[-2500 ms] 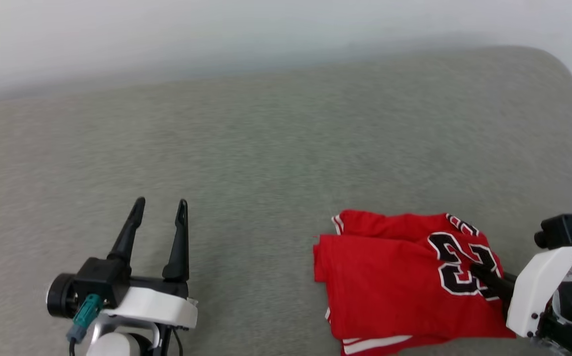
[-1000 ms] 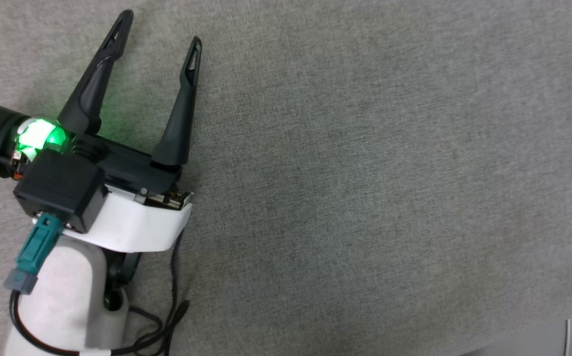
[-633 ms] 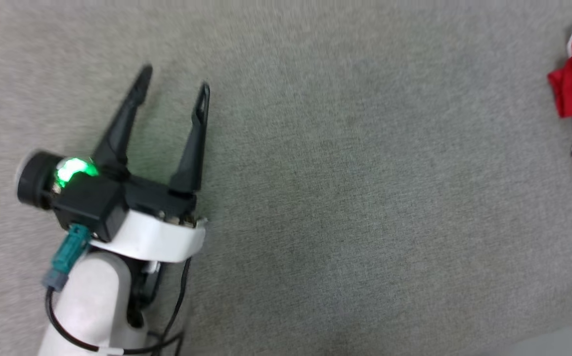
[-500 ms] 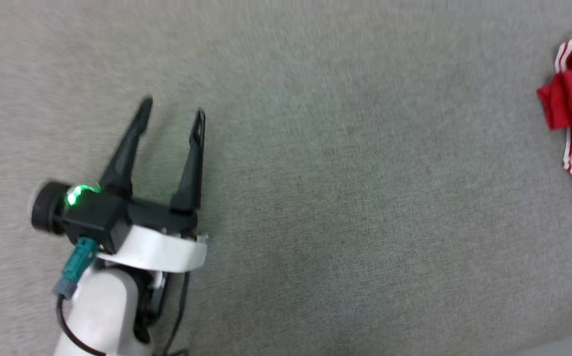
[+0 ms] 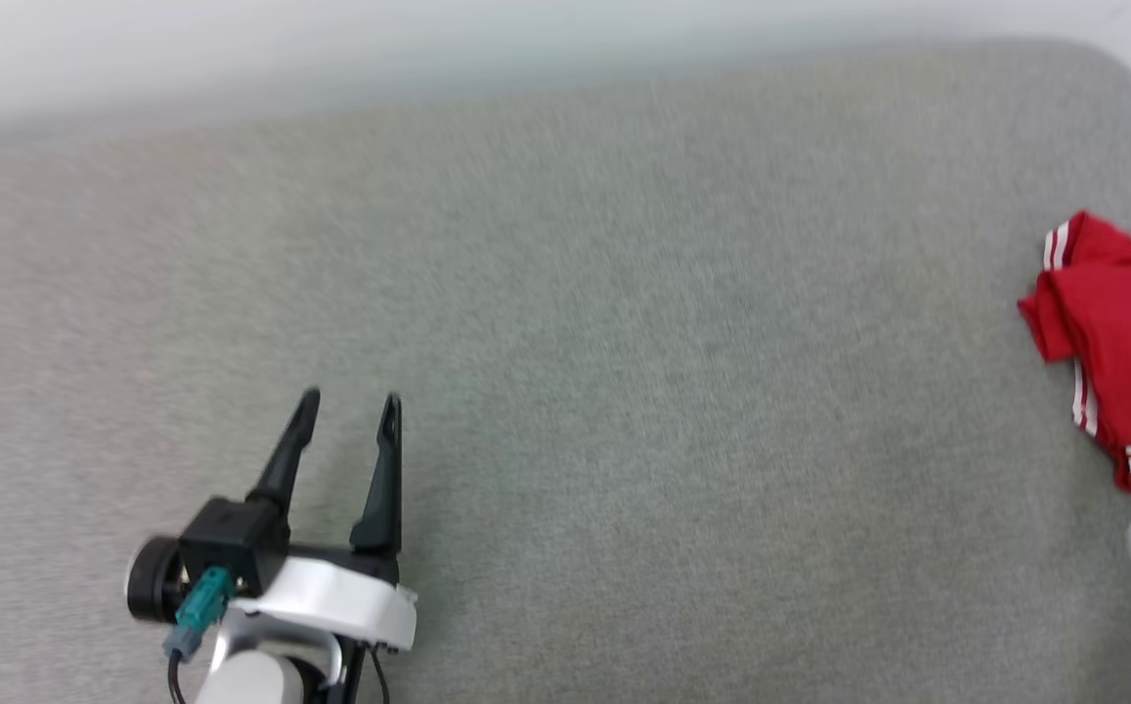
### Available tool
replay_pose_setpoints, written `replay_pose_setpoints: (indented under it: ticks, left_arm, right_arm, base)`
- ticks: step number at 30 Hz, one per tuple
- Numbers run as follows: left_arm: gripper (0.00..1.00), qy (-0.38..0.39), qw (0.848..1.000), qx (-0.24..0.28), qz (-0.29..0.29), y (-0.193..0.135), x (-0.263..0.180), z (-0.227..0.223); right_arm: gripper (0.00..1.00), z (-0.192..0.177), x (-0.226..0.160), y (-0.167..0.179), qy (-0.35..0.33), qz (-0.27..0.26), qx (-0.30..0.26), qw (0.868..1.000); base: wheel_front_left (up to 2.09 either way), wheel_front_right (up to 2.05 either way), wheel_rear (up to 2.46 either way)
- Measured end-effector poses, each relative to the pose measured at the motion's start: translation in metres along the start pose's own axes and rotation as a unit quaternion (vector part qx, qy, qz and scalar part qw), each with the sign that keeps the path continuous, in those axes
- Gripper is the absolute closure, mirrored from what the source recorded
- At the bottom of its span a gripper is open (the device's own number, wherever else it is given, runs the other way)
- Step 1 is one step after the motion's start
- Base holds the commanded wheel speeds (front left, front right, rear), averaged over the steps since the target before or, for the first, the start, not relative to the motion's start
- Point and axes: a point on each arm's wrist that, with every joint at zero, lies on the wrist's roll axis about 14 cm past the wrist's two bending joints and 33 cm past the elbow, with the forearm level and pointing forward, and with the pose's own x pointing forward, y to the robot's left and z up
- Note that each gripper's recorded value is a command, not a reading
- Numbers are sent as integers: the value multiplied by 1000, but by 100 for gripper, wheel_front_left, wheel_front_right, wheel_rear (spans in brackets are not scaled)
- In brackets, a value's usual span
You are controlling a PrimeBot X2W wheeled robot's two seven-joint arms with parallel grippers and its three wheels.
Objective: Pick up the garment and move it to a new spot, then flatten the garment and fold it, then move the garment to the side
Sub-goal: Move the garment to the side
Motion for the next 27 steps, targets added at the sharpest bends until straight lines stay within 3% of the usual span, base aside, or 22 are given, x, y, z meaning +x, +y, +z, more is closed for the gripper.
replay_pose_setpoints:
  ticks: [13, 20, 27]
  left_arm:
    - [0, -3, 996, 11, 88, 38, -64, 15]
    - [0, -20, 992, 23, 126, 62, -100, 30]
    - [0, -27, 991, 33, 124, 61, -106, 35]
  right_arm:
    - [0, 32, -67, 116, -44, 132, 76, 987]
    - [0, 65, -99, 137, -76, 170, 87, 979]
    - [0, 79, -122, 134, -81, 176, 76, 978]
  base:
    - [0, 0, 0]
    - [0, 0, 0]
    - [0, 0, 0]
